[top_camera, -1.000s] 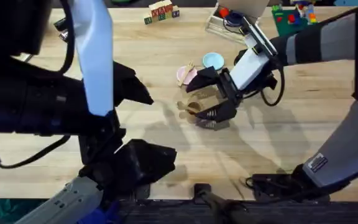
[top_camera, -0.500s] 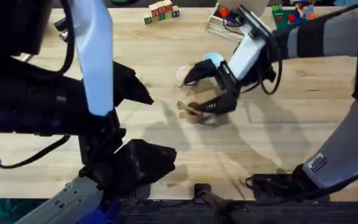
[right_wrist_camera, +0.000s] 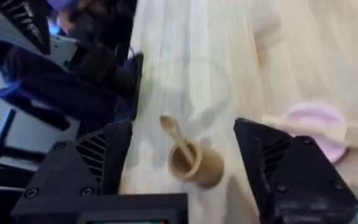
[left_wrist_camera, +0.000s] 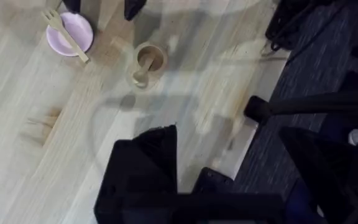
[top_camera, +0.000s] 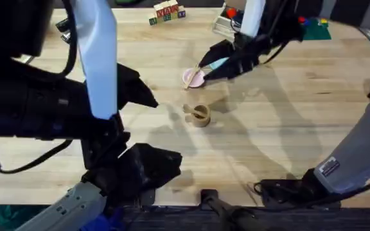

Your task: Pick up a utensil and set it on the pink plate, then put the other utensil in the container.

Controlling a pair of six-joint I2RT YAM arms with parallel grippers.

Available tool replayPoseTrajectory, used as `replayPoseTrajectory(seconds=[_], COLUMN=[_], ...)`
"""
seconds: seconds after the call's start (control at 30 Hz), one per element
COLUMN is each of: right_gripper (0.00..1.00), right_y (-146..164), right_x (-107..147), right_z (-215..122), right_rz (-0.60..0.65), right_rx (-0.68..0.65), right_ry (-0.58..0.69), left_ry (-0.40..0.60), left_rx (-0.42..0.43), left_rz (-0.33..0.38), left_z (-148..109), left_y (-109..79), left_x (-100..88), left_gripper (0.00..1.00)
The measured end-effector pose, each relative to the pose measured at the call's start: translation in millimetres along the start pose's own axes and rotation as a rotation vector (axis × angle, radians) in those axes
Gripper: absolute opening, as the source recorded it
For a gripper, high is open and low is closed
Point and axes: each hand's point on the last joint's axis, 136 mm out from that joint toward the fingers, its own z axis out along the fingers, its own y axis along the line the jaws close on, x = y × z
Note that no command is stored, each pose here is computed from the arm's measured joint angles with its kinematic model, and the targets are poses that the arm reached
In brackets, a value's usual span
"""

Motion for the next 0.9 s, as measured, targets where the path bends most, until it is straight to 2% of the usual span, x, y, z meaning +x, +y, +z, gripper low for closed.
replayPoseTrajectory(seconds=[0.1, 0.27, 0.4, 0.63, 0.9], right_gripper=[0.973, 0.988, 0.986, 0.982, 0.975], right_y=[6.8, 18.9, 23.1, 63.4, 99.7], right_x=[-7.9, -22.6, -23.1, -27.3, -17.4], right_z=[-10.7, -30.1, -43.9, -67.8, -107.6], right_rz=[0.078, 0.136, 0.18, 0.237, 0.297], right_rx=[0.047, 0.136, 0.236, 0.375, 0.657], right_ry=[0.098, 0.215, 0.291, 0.325, 0.391], left_ry=[0.0, 0.001, 0.006, 0.01, -0.008], left_rx=[-0.001, -0.003, -0.013, -0.02, -0.049], left_rz=[0.0, 0.0, 0.0, 0.0, 0.005], left_z=[0.1, 0.0, 0.0, 0.0, -0.2], left_y=[0.2, 0.6, 2.3, 3.5, 9.4], left_x=[0.0, 0.2, 1.1, 1.7, -3.5], left_gripper=[0.993, 0.993, 0.993, 0.993, 0.993])
